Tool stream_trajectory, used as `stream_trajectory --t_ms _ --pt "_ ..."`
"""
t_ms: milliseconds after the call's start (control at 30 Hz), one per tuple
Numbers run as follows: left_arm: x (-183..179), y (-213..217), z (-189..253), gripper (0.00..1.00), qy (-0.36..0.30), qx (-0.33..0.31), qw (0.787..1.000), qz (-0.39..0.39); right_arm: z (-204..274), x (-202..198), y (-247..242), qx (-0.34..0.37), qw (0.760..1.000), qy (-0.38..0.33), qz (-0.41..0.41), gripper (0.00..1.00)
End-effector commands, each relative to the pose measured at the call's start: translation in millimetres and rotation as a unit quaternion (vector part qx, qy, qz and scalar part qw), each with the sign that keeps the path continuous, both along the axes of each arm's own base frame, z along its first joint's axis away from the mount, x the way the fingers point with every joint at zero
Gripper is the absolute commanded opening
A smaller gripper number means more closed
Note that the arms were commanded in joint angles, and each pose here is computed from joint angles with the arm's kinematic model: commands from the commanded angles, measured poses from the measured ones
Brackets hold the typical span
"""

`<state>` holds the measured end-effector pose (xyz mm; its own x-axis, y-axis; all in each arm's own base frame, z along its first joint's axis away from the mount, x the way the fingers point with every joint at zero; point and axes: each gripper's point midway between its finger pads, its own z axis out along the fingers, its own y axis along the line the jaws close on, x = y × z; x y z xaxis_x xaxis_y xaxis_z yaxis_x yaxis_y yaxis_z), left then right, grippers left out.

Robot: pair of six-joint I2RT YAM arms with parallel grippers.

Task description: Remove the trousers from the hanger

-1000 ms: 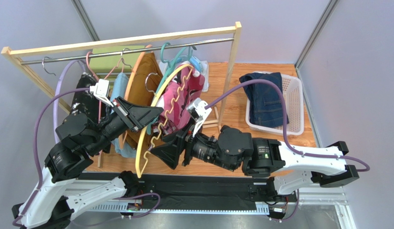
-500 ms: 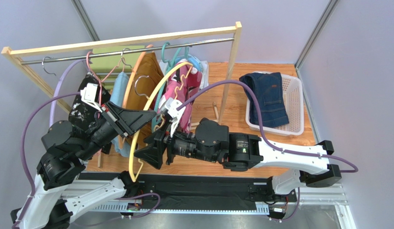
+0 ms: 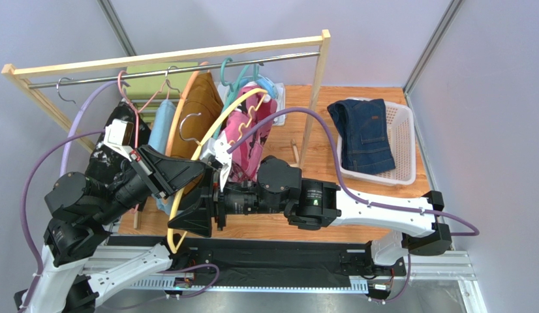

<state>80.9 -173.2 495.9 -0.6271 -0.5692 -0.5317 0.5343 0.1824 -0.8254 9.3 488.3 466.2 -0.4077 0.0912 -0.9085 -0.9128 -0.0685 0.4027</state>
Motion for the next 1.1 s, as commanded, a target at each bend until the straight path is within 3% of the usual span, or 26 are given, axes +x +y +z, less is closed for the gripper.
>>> stream_trajectory --t_ms 0,267,467,800,1067 --pt "-18.2 9.5 18.4 0.0 -0.038 -0.028 0.999 -0.021 13.2 -8.4 5.5 0.034 0.999 -0.005 0.031 0.49" --pt "-28.7 6.1 15.9 0.0 -0.042 -0.028 0.997 -0.051 15.8 -16.7 16.7 0.042 0.998 -0.001 0.056 0.52" --pt "-42.5 -1.5 15.6 0.0 -0.049 -0.038 0.993 -0.099 9.6 -3.7 22.9 0.038 0.999 0.022 0.018 0.51" --pt "-45.9 5.4 13.6 0.0 -0.046 -0.046 0.993 -0.094 1.2 20.5 22.3 0.031 0.998 0.026 -0.052 0.43" --pt "-43.2 7.7 10.9 0.0 -0.039 -0.048 0.995 -0.084 -25.9 44.3 26.1 -0.027 0.992 0.017 -0.125 0.4"
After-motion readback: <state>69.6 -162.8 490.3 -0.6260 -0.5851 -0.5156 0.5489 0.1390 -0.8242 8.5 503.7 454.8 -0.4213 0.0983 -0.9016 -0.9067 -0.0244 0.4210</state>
